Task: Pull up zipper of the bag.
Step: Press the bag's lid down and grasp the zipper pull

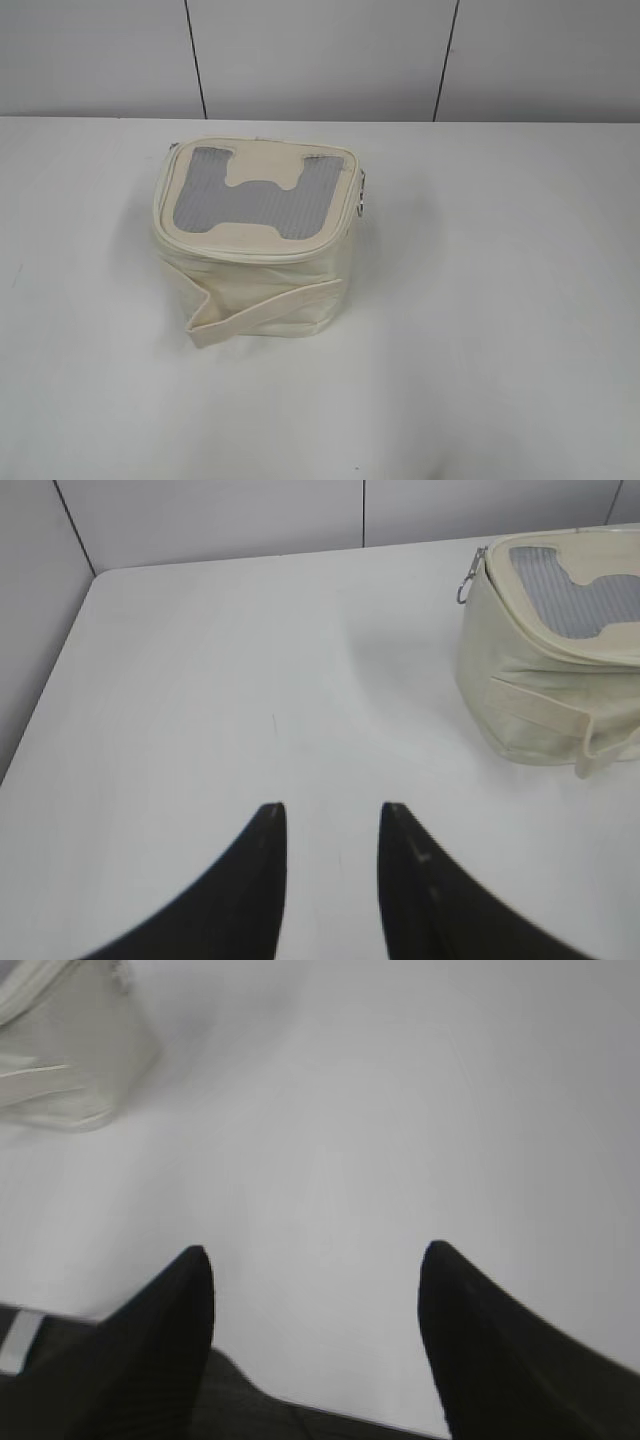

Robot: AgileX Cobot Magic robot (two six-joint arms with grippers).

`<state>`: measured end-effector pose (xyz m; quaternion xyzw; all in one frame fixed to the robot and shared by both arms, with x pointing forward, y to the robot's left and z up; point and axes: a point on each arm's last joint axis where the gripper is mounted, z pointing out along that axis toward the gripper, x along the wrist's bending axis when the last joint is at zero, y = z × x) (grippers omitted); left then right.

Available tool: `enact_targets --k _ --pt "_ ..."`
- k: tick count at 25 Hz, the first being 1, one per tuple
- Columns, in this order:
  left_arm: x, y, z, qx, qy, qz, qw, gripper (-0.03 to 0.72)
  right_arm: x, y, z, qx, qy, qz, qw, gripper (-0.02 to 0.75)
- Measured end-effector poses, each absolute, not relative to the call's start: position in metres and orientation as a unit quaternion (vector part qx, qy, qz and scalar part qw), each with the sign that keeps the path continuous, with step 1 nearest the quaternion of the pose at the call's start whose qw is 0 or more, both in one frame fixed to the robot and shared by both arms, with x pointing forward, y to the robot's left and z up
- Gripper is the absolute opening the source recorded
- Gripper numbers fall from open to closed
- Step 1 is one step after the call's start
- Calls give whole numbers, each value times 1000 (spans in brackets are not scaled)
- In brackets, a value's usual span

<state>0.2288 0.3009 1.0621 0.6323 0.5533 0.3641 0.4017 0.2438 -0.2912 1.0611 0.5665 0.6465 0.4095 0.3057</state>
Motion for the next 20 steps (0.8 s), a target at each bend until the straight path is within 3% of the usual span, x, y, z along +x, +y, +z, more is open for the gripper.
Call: enact_targets --k 8,15,20 --pt "229 301 1062 632 553 364 402 239 326 -244 1079 461 719 496 158 498" --pt "229 301 1062 636 549 361 404 239 446 -213 1081 423 760 488 80 456" --pt "229 301 1062 640 544 358 407 239 541 -164 1080 365 797 480 34 454"
